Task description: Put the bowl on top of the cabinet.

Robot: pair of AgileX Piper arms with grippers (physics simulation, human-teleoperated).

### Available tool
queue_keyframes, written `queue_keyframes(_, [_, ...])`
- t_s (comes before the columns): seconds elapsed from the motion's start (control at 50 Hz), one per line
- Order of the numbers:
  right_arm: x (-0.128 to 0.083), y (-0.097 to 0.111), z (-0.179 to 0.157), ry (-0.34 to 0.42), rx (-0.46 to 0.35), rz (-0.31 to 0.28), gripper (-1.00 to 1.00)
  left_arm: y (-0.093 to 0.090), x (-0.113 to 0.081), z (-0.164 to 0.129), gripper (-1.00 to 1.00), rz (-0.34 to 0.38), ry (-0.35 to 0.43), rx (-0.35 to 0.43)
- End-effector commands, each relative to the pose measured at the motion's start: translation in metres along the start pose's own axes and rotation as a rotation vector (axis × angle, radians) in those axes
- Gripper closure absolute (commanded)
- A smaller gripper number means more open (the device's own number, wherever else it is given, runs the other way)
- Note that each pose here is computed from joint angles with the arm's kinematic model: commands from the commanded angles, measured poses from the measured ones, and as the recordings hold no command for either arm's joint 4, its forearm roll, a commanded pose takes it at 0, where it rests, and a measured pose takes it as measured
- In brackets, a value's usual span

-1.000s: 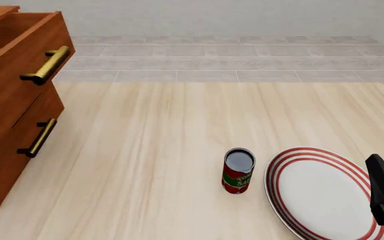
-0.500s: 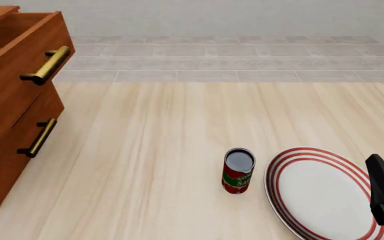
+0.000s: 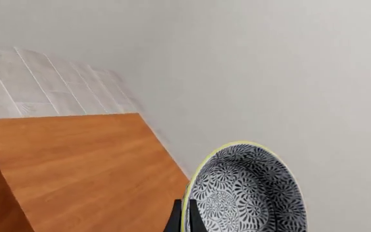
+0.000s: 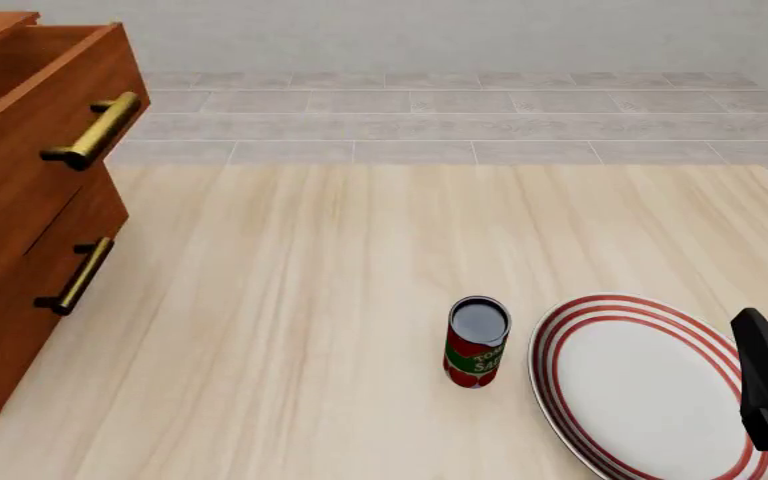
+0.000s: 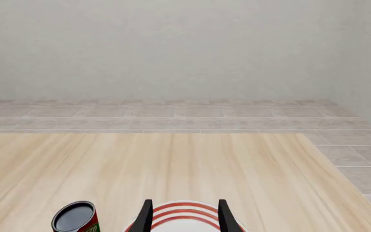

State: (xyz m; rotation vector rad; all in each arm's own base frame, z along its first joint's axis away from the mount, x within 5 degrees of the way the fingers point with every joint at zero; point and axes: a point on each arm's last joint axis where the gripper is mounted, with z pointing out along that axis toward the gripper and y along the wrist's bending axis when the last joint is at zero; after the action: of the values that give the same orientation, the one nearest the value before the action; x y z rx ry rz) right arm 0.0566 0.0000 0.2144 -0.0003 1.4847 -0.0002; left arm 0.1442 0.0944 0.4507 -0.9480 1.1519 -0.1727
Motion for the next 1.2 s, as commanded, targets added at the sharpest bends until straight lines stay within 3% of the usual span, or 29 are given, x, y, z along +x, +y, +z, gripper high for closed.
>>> queue_keyframes(0.02, [0.000,0.000,0.000,0.000,0.000,0.000,-1.00,0.002,-0.007,0.013,1.00,0.012,-0.002,-0.043])
queue_keyframes(0.12, [0.000,0.000,0.000,0.000,0.000,0.000,-1.00,0.007,-0.005,0.021,1.00,0.063,0.010,-0.069])
queue_keyframes(0.52, [0.000,0.000,0.000,0.000,0.000,0.000,-1.00,0.026,0.003,0.052,1.00,0.149,0.043,-0.133])
queue_keyframes(1.0, [0.000,0.000,0.000,0.000,0.000,0.000,-1.00,0.036,0.006,0.064,1.00,0.166,0.060,-0.166])
queue_keyframes(1.2, [0.000,0.000,0.000,0.000,0.000,0.000,-1.00,0.053,0.017,0.077,1.00,0.175,0.087,-0.203])
